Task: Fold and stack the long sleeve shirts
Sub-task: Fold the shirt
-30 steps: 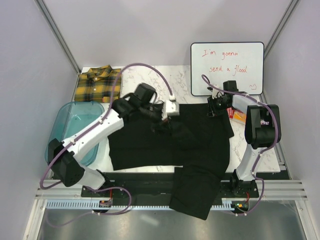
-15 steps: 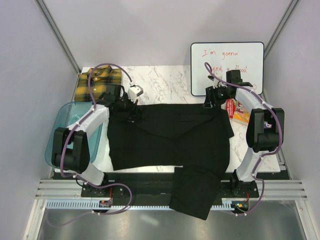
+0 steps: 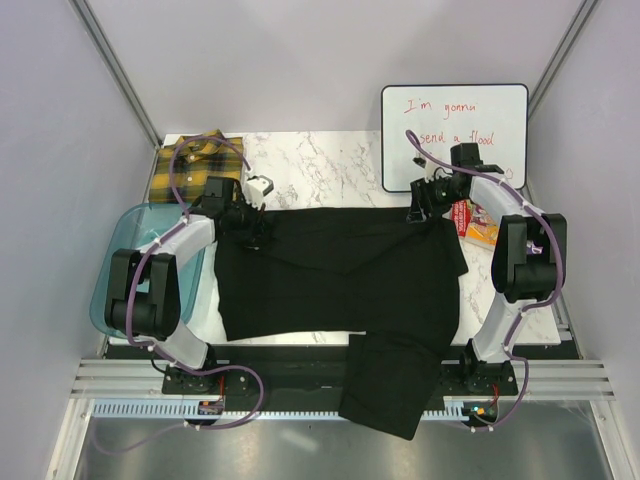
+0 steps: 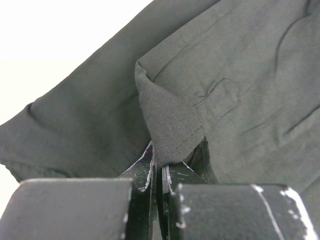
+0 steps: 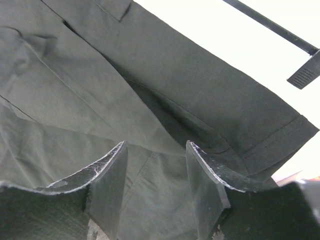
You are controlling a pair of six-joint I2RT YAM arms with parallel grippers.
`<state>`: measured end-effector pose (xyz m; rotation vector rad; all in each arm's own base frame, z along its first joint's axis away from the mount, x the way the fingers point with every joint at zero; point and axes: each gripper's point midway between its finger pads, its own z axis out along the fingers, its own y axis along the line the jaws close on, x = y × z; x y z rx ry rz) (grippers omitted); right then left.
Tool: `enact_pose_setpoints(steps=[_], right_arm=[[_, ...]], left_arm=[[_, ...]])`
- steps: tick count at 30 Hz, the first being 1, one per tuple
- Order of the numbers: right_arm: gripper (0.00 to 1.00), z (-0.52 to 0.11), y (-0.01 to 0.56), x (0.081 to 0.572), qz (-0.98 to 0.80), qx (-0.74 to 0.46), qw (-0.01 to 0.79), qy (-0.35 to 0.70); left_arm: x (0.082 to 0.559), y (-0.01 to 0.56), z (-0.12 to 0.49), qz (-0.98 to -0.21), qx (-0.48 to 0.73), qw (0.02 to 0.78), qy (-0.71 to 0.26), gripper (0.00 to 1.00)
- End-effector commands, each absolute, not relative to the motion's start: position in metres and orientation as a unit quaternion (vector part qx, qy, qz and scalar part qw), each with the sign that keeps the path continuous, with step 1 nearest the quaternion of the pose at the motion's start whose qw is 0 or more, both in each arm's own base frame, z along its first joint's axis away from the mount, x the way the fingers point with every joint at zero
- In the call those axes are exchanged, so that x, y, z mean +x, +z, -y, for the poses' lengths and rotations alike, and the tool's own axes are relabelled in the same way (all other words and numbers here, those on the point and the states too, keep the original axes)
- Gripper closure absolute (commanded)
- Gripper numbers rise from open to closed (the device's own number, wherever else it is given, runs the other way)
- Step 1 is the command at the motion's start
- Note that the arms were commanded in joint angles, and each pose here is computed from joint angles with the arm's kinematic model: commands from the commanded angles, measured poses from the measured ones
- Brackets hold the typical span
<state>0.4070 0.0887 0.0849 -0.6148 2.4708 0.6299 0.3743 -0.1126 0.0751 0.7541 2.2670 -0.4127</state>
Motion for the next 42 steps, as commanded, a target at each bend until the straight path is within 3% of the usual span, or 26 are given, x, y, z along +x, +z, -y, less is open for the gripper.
enact_pose_setpoints(steps=[1, 25, 28, 36, 42], right_arm=[[0.43, -0.084, 0.082, 0.412, -0.909, -0.245, 0.26, 0.213], [0.44, -0.072, 0.088, 0.423, -0.913, -0.239, 0.283, 0.169], [0.45, -0.071, 0.087, 0.425, -0.914, -0.239, 0.284, 0.162], [0.5, -0.076, 0.086, 0.412, -0.914, -0.251, 0.267, 0.174], [0.49, -0.087, 0.132, 0.411, -0.89, -0.265, 0.313, 0.198]], left_arm=[[0.381, 0.076, 0.098, -0.885, 0.244, 0.372, -0.14, 0.95], [0.363, 0.082, 0.078, -0.89, 0.213, 0.391, -0.097, 0.92], [0.36, 0.083, 0.078, -0.888, 0.222, 0.39, -0.095, 0.89], [0.371, 0.08, 0.073, -0.892, 0.233, 0.378, -0.081, 0.68], [0.393, 0.106, 0.056, -0.883, 0.231, 0.407, -0.048, 0.65]])
